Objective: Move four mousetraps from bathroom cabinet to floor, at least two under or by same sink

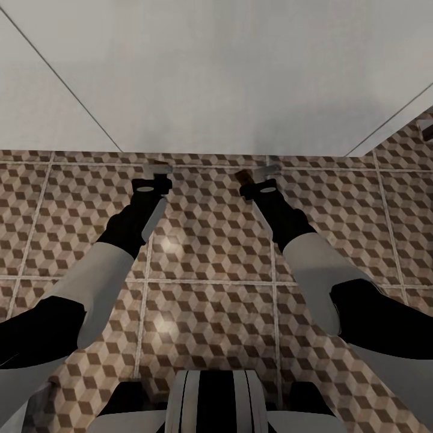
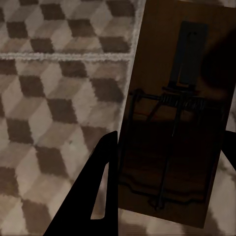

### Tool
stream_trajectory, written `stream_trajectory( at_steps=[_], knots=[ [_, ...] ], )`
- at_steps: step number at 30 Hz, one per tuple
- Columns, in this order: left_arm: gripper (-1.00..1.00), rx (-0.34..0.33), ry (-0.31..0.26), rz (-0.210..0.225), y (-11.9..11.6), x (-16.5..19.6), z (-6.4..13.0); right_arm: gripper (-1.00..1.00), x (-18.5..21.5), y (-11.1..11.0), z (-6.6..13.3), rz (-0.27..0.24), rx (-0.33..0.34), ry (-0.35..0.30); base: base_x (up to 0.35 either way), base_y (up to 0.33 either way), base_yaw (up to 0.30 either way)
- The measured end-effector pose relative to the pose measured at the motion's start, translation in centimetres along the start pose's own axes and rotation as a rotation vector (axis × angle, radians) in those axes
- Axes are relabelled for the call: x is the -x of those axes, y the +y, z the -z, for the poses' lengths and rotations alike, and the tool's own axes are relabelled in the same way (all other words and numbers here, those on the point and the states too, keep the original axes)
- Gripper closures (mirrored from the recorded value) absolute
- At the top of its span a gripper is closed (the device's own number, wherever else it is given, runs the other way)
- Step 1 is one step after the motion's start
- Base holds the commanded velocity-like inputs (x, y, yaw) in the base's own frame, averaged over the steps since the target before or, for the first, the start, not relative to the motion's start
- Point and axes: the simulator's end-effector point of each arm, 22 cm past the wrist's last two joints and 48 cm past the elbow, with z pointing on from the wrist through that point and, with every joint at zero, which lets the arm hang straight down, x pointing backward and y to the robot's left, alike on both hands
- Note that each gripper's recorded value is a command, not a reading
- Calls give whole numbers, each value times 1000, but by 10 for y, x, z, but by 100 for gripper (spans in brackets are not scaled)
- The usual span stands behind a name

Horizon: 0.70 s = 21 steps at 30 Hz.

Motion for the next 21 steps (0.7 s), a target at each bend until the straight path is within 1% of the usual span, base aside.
stream_trajectory(
  at_steps=[4, 7, 12, 21],
  knots=[
    [100, 1, 10, -3, 0, -6, -1, 100, -4, 1, -2, 0, 2, -3, 0, 0, 0],
    [100, 2, 26, -8, 0, -17, -3, 100, -5, 2, -2, 0, 3, -3, 0, 0, 0],
    [100, 2, 32, -6, -2, -31, -6, 100, -5, 2, -2, 0, 3, -4, 0, 0, 0],
    [100, 7, 83, -24, 0, -61, -11, 100, -5, 2, -2, 0, 3, -5, 0, 0, 0]
  ],
)
